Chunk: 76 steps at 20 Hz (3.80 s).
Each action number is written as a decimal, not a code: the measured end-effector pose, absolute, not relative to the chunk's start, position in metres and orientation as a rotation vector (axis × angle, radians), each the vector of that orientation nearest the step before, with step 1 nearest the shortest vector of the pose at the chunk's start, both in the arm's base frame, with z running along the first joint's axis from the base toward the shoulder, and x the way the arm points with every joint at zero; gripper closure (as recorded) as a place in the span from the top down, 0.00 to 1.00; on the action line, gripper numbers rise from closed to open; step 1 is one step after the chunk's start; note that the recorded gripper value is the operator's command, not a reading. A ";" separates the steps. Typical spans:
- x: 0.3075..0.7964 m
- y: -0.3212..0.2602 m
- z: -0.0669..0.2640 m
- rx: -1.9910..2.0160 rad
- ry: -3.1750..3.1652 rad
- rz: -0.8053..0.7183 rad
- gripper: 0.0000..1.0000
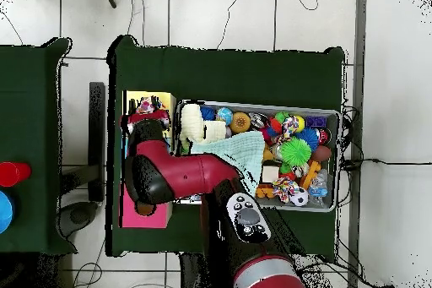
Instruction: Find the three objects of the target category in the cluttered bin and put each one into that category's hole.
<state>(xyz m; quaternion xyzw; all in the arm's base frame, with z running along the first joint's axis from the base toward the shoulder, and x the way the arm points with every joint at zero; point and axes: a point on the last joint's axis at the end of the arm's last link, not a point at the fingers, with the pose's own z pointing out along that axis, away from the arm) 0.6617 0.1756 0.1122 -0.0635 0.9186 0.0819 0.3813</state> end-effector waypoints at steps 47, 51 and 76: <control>0.658 0.151 0.103 -0.110 2.369 0.133 0.00; 0.658 0.151 0.103 -0.110 2.369 0.133 0.00; 0.656 0.157 0.091 -0.099 2.348 0.148 0.00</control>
